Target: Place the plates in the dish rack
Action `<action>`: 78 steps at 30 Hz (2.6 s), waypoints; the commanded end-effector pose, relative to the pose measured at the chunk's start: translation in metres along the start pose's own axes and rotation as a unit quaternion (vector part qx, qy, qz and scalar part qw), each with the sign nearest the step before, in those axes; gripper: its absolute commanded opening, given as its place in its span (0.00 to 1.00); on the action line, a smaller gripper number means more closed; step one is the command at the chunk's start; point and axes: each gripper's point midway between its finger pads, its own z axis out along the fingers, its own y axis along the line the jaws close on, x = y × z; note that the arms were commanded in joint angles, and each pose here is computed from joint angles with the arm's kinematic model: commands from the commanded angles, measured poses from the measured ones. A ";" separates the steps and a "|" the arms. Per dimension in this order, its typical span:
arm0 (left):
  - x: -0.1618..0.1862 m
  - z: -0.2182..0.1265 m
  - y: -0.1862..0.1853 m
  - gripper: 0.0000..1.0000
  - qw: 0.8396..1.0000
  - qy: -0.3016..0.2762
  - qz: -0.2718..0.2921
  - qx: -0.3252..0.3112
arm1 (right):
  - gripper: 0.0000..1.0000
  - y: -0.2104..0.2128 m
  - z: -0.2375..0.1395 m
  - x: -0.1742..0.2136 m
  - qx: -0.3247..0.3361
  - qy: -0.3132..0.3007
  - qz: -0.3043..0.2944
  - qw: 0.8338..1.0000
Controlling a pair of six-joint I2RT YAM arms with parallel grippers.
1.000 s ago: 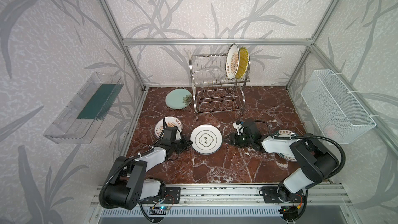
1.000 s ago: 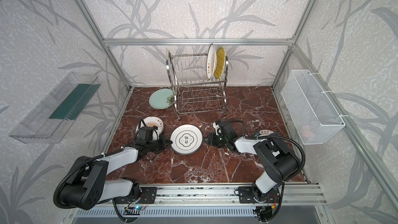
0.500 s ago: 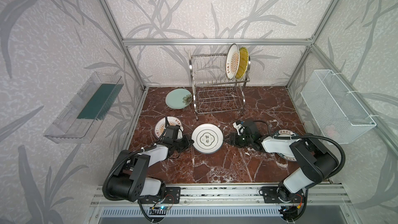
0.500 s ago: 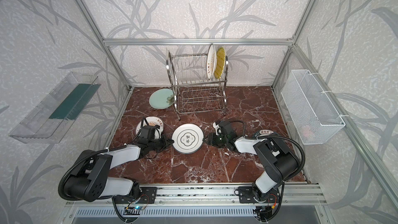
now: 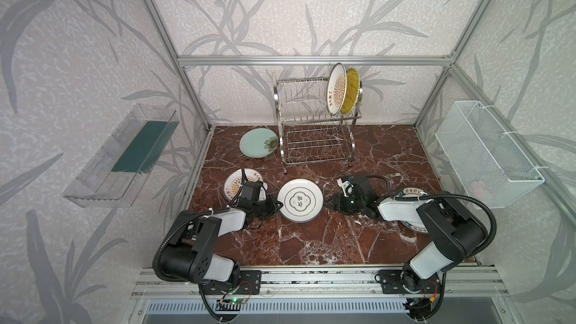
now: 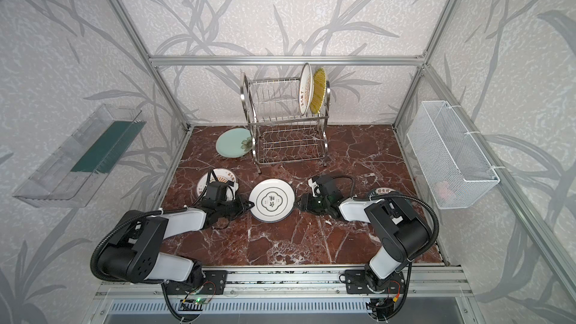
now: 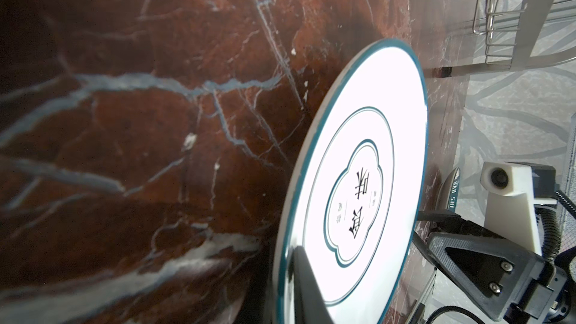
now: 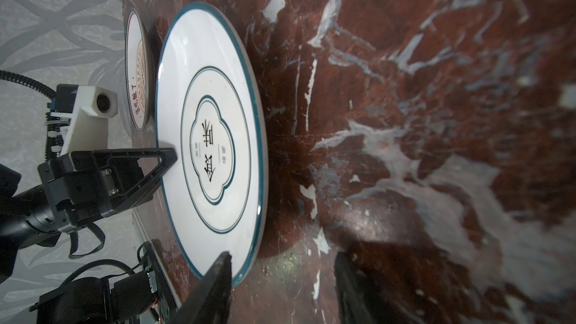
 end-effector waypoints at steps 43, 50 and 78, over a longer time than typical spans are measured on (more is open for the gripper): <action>0.002 -0.024 -0.107 0.00 0.984 0.031 0.073 0.159 | 0.52 0.021 -0.049 -0.025 -0.037 -0.045 0.009 0.998; 0.008 -0.021 -0.119 0.00 0.980 0.040 0.088 0.173 | 0.42 0.022 -0.043 -0.023 -0.040 -0.039 0.010 0.998; 0.008 -0.022 -0.123 0.03 0.983 0.038 0.100 0.152 | 0.00 0.029 -0.051 -0.024 -0.046 -0.046 0.001 0.998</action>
